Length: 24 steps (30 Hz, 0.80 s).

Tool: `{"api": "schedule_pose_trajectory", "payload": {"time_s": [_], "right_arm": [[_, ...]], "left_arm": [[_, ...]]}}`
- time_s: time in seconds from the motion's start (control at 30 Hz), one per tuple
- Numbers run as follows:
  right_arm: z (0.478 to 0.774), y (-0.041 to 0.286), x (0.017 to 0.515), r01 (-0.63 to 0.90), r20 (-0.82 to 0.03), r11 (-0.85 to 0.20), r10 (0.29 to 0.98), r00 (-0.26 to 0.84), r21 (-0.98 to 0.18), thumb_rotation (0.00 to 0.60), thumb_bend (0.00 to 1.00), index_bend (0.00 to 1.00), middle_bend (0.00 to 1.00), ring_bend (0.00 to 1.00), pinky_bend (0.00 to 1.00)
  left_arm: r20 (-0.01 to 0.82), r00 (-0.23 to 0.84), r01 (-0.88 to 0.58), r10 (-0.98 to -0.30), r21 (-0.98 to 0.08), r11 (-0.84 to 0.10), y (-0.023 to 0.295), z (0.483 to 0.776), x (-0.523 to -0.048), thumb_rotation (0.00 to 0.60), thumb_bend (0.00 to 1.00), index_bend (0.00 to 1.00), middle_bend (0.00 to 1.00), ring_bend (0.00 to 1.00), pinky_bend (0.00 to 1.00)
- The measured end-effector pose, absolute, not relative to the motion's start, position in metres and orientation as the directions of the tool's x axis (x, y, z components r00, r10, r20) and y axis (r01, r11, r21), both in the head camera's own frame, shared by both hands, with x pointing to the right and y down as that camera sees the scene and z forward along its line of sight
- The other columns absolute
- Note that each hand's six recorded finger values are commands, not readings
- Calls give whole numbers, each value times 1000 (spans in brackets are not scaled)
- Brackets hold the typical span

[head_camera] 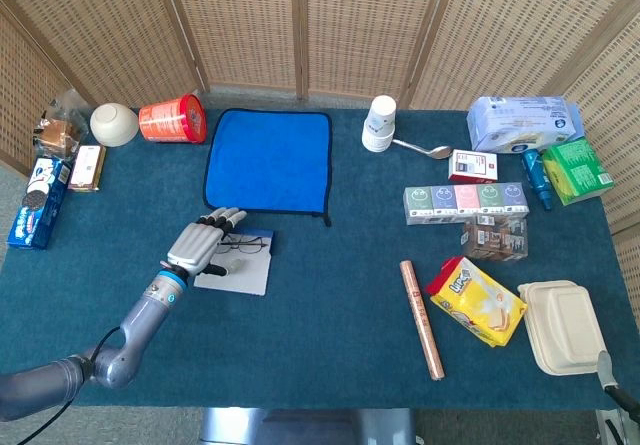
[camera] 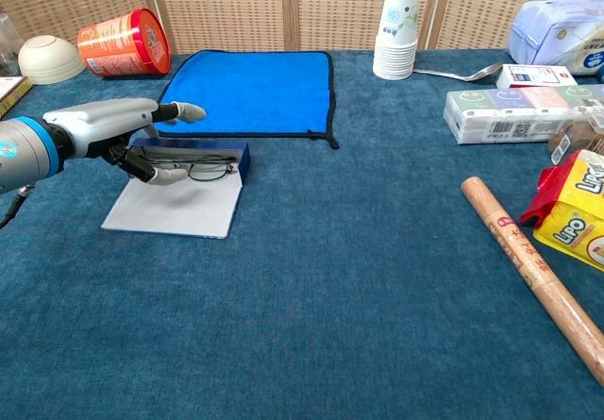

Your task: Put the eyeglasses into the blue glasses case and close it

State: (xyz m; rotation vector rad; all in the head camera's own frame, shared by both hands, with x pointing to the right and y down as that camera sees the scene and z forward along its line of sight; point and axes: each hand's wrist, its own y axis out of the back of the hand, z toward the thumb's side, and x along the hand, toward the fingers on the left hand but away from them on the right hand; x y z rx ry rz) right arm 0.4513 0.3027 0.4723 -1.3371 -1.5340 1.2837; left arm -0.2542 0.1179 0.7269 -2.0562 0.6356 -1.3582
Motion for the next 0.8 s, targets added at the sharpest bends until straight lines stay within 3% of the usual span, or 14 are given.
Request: {"api": "schedule_pose_trajectory", "payload": {"time_s": [0.37,0.8], "right_arm": [[468,306,450,254,-78,-24,976,-203,-967,600,373,0,46,0,92],[464,309,452,247,-67,-12,975,-214,-969,600,372,0,46,0,93]], "left_arm": [[667,453,-54,-591,-642,-765,125,722,-239,407,333,81,143,97,244],[636,502,-9,-586,-673,-739,114,724,-212,409,332,75,128,64,219]]}}
